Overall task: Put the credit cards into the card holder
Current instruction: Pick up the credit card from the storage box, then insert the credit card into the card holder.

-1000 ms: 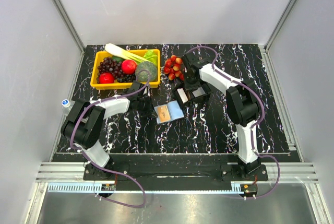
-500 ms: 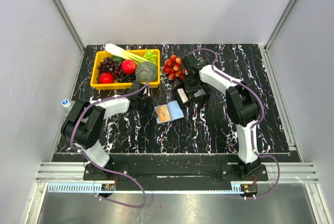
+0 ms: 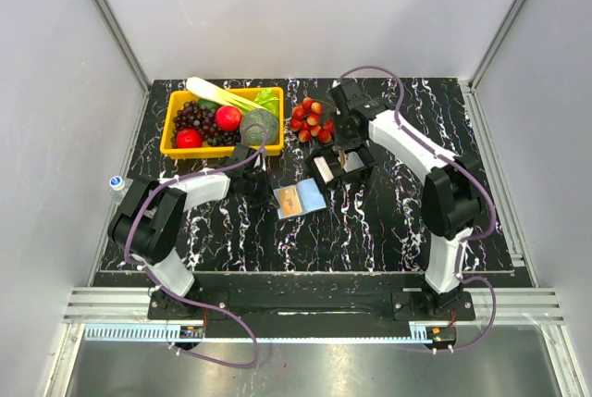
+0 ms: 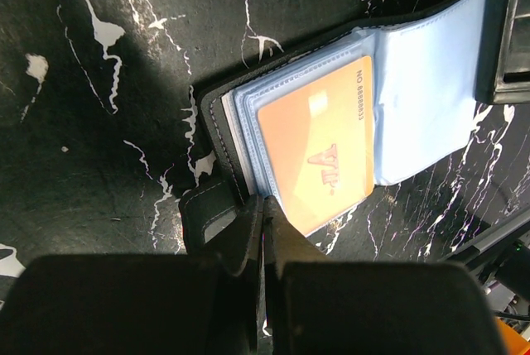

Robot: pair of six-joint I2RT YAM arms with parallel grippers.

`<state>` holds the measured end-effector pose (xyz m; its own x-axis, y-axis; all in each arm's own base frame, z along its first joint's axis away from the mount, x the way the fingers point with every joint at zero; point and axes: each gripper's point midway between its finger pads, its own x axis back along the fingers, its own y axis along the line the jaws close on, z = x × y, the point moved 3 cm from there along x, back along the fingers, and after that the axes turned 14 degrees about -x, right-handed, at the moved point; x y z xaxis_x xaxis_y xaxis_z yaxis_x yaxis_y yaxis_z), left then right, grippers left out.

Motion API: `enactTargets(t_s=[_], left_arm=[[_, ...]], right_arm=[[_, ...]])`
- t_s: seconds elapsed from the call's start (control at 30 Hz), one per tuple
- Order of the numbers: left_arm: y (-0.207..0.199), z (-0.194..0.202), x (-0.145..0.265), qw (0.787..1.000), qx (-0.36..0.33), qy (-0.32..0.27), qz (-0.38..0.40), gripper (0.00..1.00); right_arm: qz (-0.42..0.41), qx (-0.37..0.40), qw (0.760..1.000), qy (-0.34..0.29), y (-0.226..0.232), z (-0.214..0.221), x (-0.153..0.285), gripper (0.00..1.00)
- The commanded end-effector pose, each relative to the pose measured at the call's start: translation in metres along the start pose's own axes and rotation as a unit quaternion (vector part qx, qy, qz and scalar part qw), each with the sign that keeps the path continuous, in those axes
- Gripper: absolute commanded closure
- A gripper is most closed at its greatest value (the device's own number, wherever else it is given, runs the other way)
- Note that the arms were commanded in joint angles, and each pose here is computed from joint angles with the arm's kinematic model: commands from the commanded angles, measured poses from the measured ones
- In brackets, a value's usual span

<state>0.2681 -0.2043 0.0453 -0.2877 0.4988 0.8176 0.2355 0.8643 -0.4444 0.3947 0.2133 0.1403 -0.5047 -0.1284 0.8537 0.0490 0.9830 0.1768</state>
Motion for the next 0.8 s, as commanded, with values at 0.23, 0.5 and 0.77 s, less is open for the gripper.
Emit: enactTargets(t_s=[0.23, 0.5, 0.77], left_arm=[[-0.025, -0.017, 0.025, 0.996, -0.048, -0.056, 0.057, 1.00], [-0.040, -0.023, 0.034, 0.991, -0.067, -0.071, 0.095, 1.00], [-0.047, -0.034, 0.037, 0.990, -0.069, -0.071, 0.100, 0.91]], right_arm=[[-0.189, -0.041, 0.981, 0.012, 0.051, 0.012, 0.064, 0.99], [-0.207, -0.039, 0.975, 0.066, 0.071, 0.045, 0.042, 0.99], [-0.188, -0.034, 0.979, 0.067, 0.063, 0.051, 0.034, 0.97]])
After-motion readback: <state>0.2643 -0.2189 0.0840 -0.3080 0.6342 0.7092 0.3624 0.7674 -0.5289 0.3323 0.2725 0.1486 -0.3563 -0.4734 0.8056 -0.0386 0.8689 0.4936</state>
